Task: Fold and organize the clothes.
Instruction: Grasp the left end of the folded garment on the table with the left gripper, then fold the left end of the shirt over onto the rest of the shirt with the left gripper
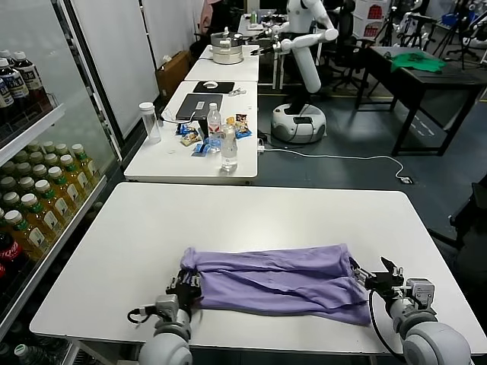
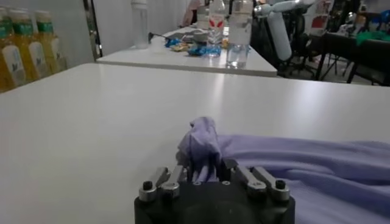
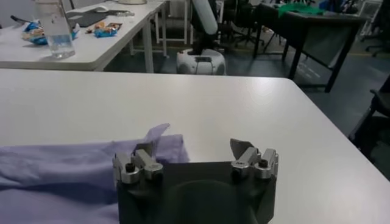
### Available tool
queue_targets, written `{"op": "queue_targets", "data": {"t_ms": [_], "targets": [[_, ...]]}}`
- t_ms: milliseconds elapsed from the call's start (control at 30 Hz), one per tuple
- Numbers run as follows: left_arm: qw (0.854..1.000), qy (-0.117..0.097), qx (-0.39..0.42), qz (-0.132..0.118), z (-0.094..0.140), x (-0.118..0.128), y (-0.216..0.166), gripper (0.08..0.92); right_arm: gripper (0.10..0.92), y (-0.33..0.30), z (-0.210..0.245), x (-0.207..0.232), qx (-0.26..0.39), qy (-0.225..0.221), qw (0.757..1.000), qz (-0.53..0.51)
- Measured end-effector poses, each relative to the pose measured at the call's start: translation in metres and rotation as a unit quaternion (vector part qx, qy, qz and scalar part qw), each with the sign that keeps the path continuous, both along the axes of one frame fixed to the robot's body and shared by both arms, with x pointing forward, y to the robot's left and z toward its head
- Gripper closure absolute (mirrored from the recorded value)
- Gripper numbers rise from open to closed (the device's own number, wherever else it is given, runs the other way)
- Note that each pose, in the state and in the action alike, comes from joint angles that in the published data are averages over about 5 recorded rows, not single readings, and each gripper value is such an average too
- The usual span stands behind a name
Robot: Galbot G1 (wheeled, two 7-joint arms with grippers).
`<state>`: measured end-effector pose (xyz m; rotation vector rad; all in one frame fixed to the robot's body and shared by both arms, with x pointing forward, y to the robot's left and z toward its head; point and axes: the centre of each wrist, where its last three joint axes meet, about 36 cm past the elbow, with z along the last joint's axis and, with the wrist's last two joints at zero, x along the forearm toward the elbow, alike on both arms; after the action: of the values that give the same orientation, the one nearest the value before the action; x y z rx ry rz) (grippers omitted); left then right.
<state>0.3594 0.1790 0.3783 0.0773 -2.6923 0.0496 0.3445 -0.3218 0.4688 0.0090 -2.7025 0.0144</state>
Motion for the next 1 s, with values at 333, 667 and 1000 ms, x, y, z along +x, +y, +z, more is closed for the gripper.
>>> {"op": "queue_targets", "data": {"t_ms": [333,667,1000], "targets": [[0.998,-0.042,0.009,0.049,0.037,0.027,0.101,0.877,0.2,-0.002,0.003,0.004,0.002,-0.008,1.0,-0.003],[0.99,-0.097,-0.101,0.033,0.107,0.019,0.138,0.877,0.2,-0.002,0.003,0.003,0.004,-0.009,1.0,-0.007],[0.962,-0.097,-0.245,-0.064,0.132,0.003,0.073,0.877,0.2,-0.004,0.003,0.0,0.002,-0.008,1.0,-0.009]]}}
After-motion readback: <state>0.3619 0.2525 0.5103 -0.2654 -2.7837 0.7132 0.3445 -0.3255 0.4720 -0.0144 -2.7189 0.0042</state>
